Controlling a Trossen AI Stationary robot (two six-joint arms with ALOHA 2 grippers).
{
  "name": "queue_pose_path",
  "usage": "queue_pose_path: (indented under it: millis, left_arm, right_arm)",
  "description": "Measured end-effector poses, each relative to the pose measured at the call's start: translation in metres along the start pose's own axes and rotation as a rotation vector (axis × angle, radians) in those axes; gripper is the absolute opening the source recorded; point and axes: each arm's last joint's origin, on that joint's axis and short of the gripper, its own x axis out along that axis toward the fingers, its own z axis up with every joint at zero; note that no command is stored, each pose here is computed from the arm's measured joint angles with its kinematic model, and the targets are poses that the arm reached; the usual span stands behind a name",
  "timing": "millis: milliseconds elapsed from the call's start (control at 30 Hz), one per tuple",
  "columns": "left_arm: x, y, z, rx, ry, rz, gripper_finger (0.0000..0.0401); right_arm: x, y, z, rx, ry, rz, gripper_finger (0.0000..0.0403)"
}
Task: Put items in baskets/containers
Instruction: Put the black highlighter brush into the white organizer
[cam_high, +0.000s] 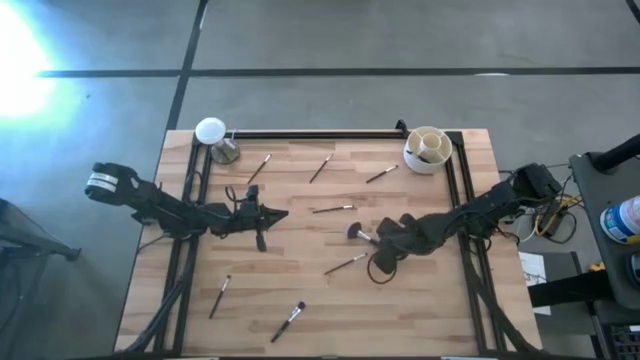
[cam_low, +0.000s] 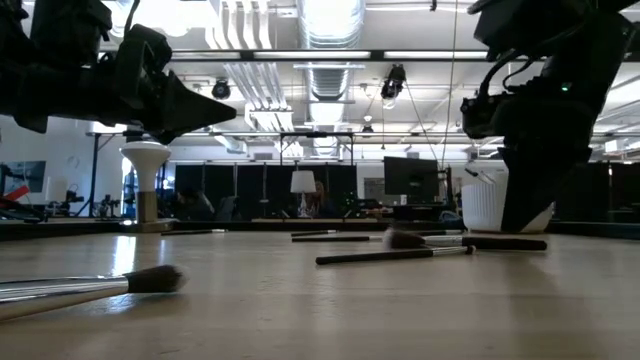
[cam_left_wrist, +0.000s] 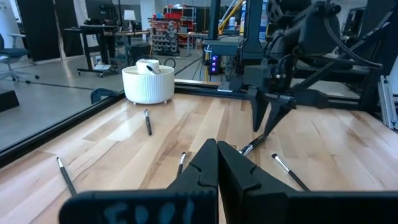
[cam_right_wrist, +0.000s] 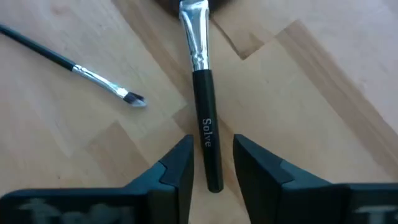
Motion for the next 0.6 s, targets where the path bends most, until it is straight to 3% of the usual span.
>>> queue_pose_path:
  millis: [200, 600]
  left_arm:
    - [0.000, 0.000, 0.000, -0.004, 0.000, -0.001, 0.0000]
    - [0.000, 0.000, 0.000, -0.047, 0.000, -0.001, 0.0000]
  right_arm:
    - [0.004, -0.005, -0.005, -0.004, 0.009, -0.017, 0.0109]
    - [0.013, -0.013, -0.013, 0.004, -0.007, -0.004, 0.0054]
